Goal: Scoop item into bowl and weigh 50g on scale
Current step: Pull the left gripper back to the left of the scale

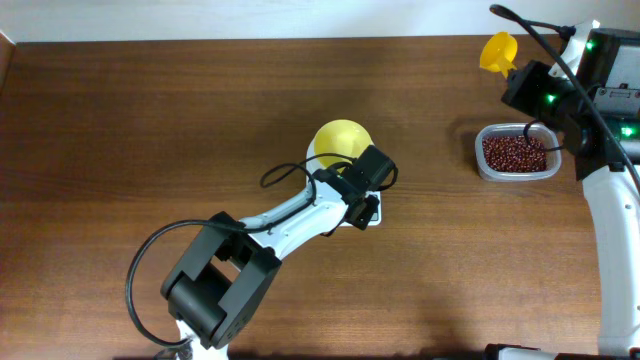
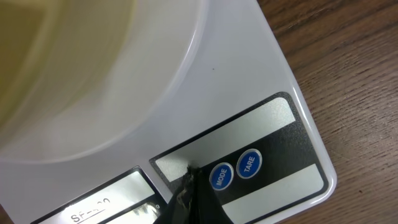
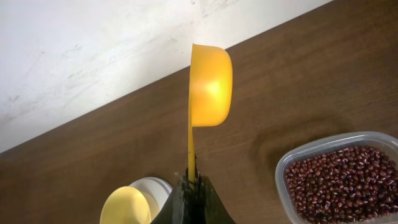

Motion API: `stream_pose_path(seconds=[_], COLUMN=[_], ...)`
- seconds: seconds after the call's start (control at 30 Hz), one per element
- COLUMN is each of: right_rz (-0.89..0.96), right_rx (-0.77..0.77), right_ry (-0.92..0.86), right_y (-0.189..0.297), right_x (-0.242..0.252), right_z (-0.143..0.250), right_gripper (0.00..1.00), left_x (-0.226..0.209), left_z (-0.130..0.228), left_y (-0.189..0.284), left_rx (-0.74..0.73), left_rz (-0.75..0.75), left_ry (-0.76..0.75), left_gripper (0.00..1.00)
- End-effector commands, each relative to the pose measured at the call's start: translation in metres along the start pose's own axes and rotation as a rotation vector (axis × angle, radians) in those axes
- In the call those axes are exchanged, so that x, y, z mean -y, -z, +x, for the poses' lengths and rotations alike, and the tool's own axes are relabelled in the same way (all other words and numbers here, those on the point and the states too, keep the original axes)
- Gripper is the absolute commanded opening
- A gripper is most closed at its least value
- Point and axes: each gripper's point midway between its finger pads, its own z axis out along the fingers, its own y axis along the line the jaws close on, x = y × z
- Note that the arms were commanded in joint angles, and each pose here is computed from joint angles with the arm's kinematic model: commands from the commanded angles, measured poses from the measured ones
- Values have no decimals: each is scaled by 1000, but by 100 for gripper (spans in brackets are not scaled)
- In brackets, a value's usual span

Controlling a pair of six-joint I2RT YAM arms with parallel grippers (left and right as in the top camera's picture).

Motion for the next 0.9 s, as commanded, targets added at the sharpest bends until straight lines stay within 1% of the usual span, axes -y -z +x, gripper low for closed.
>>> stream_pose_path(seconds=[0.0,0.23,0.3,0.4,0.47,0.5,0.57,0.63,0.67,0.7,0.73,0.77,0.8,0.83,0.87], right_rz=[-15,-15,-15,-15,-15,-15,-15,-15,-16,-15,-14,-12,-11,-7,-2], right_rx=[27,28,28,27,27,27,27,27,27,26,23,21,17,9,-4], right_ry=[2,2,2,1,2,2,2,1,2,1,1,1,3,0,-2], right_y=[8,8,8,8,8,8,8,8,8,8,8,8,8,8,8], right_x=[-5,-5,-5,-5,-5,-5,-5,-5,-5,-5,-5,-5,-4,-3,-2], right_z=[-8,-8,-8,-8,-8,-8,-8,-8,-8,-8,-7,-6,-5,-3,0], right_gripper=[4,4,4,4,4,4,4,4,4,4,4,4,4,4,4], left_x=[-7,-9,-9,-6,-3,-2,-10,-39,-58,-89,-133,-165,-195,-221,-238], left_z=[77,86,74,26,-12,-26,-40,-52,-54,-52,-40,-26,-9,11,26], left_y=[-58,-54,-42,5,58,89,132,190,210,228,241,246,248,247,246], left_rx=[-258,-300,-281,-141,21,101,212,364,416,460,473,457,425,374,333], left_rz=[-46,-54,-51,-22,25,56,77,74,61,14,-86,-170,-245,-310,-354], left_ry=[-19,-24,-22,-3,19,29,52,118,160,224,311,379,445,505,549], left_gripper=[0,0,0,0,0,0,0,0,0,0,0,0,8,22,26])
